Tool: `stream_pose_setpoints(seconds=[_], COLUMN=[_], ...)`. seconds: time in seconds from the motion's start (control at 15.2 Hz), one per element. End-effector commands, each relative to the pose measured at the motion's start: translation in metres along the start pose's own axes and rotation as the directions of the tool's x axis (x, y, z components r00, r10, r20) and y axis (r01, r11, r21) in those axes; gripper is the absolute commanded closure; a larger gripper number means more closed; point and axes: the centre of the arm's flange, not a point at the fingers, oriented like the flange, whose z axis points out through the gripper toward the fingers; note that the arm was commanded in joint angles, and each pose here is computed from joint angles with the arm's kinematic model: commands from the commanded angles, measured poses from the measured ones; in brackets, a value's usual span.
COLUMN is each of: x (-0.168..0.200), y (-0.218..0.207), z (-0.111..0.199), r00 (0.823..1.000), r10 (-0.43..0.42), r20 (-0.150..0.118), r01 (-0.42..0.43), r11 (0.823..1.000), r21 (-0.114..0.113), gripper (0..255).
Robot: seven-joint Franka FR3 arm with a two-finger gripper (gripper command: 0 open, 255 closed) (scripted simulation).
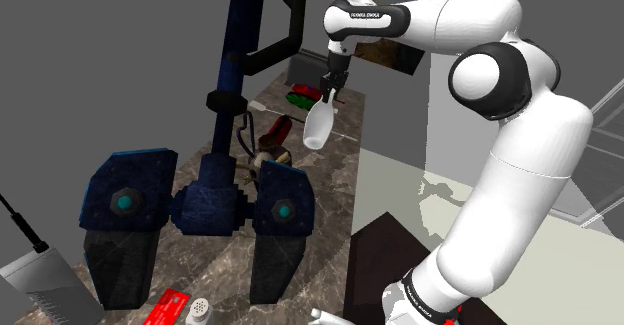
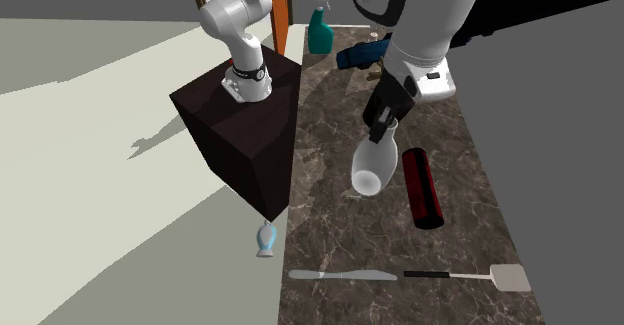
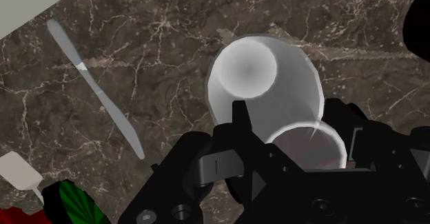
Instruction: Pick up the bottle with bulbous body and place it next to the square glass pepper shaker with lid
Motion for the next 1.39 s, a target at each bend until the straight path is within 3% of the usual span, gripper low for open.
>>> stream_pose_setpoints(seconds=[0.0,1.32], x=[0.0,-0.009], y=[0.001,0.003], z=[-0.012,-0.112], r00=[1.0,1.0], r10=[0.0,0.0], r20=[0.0,0.0], r01=[0.0,0.0], r11=[1.0,1.0], r21=[0.0,0.0], gripper=[255,255])
